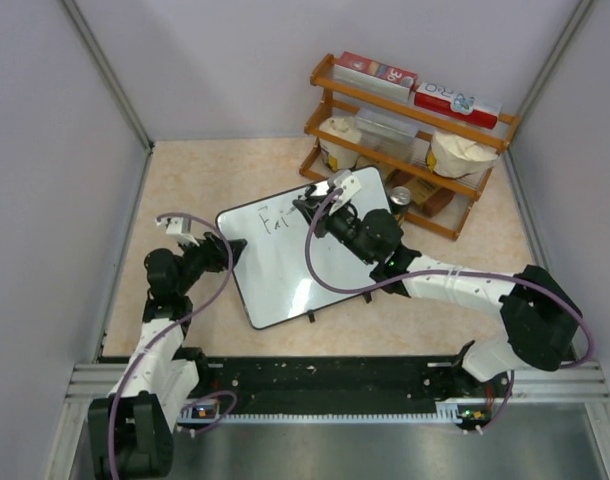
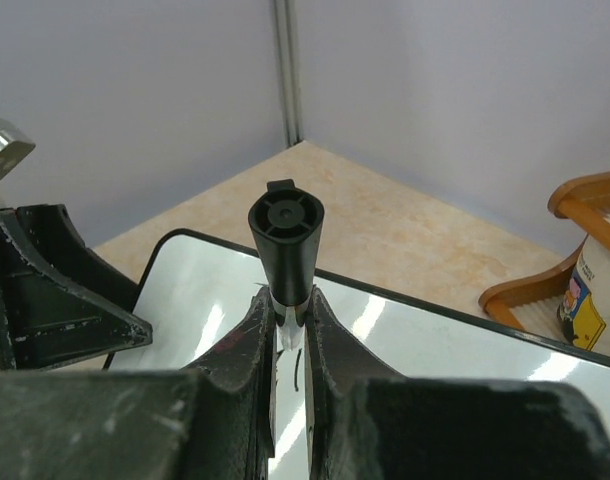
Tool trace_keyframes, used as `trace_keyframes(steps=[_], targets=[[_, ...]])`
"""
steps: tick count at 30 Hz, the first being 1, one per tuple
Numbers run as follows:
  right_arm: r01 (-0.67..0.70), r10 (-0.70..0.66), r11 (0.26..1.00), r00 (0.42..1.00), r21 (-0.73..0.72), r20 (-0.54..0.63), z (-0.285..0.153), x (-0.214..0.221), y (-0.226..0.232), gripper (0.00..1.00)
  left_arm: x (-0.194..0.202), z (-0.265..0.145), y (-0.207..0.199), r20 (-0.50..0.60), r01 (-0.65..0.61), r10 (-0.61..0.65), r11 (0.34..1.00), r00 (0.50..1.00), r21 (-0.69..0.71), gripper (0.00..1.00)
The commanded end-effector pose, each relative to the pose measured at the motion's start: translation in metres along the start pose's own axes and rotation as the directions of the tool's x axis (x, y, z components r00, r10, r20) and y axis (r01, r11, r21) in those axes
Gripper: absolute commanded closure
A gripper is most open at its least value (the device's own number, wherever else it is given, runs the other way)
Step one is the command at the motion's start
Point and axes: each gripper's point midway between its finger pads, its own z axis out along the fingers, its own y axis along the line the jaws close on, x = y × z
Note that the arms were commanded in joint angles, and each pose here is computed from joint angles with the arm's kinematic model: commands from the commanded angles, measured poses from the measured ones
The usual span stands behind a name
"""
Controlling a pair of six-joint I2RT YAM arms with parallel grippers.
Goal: Write a sentence on the whiteboard
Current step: Hold the whiteboard at the center of the board.
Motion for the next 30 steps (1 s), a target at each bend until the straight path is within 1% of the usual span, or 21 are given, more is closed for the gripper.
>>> trace_keyframes(steps=[1, 2, 3, 5, 6, 7, 8, 9, 12, 13, 15, 17, 22, 30], targets=[[-0.03, 0.03, 1.0, 0.999, 0.004, 0.032, 0.012, -0.005, 0.003, 1.0, -0.009, 0.005, -0.016, 0.039, -0.063, 0.059, 0.991, 0.997, 0.116, 0.28], [-0.027, 0.027, 1.0, 0.999, 0.012, 0.027, 0.014, -0.002, 0.002, 1.0, -0.006, 0.007, -0.014, 0.027, -0.055, 0.052, 0.992, 0.998, 0.116, 0.31], [-0.021, 0.021, 1.0, 0.999, 0.017, 0.028, 0.015, -0.001, 0.001, 1.0, -0.004, 0.007, -0.015, 0.02, -0.053, 0.051, 0.991, 0.999, 0.126, 0.36], [-0.01, 0.01, 0.999, 1.0, 0.034, 0.02, 0.016, 0.004, -0.002, 1.0, -0.001, 0.008, -0.016, 0.006, -0.053, 0.052, 0.989, 0.999, 0.141, 0.42], [0.0, 0.0, 0.999, 1.0, 0.039, 0.02, 0.016, 0.006, -0.002, 1.0, 0.0, 0.008, -0.018, 0.0, -0.054, 0.055, 0.987, 0.999, 0.152, 0.53], [0.003, -0.004, 0.999, 1.0, 0.051, 0.022, 0.016, 0.007, -0.003, 1.0, 0.001, 0.008, -0.017, -0.002, -0.054, 0.055, 0.987, 0.999, 0.152, 0.6], [0.005, -0.007, 0.999, 1.0, 0.054, 0.026, 0.016, 0.007, -0.004, 1.0, 0.001, 0.008, -0.017, -0.005, -0.056, 0.058, 0.986, 0.998, 0.154, 0.7], [0.004, -0.006, 0.998, 0.999, 0.057, 0.038, 0.016, 0.006, -0.005, 1.0, 0.002, 0.008, -0.016, -0.005, -0.057, 0.059, 0.987, 0.998, 0.149, 0.75], [0.0, -0.004, 0.998, 0.998, 0.064, 0.06, 0.013, 0.004, -0.006, 1.0, 0.007, 0.008, -0.011, -0.033, -0.052, 0.056, 0.991, 0.998, 0.123, 0.85], [-0.003, -0.002, 0.998, 0.998, 0.07, 0.066, 0.012, 0.003, -0.007, 1.0, 0.007, 0.008, -0.01, -0.033, -0.05, 0.054, 0.992, 0.998, 0.117, 0.93], [-0.005, 0.0, 0.997, 0.997, 0.077, 0.077, 0.008, 0.001, -0.009, 1.0, 0.01, 0.008, -0.008, -0.041, -0.044, 0.049, 0.993, 0.998, 0.111, 1.0], [-0.007, -0.001, 0.997, 0.995, 0.078, 0.104, 0.004, -0.009, -0.009, 1.0, 0.011, 0.009, -0.005, -0.045, -0.041, 0.046, 0.994, 0.998, 0.096, 1.0], [0.001, -0.011, 0.995, 0.995, 0.099, 0.098, -0.001, -0.008, -0.014, 1.0, 0.014, 0.009, 0.002, -0.055, -0.037, 0.041, 0.997, 0.998, 0.065, 1.0], [-0.001, -0.009, 0.994, 0.996, 0.112, 0.088, -0.003, -0.002, -0.02, 1.0, 0.02, 0.007, 0.005, -0.067, -0.037, 0.041, 0.998, 0.997, 0.054, 1.0]])
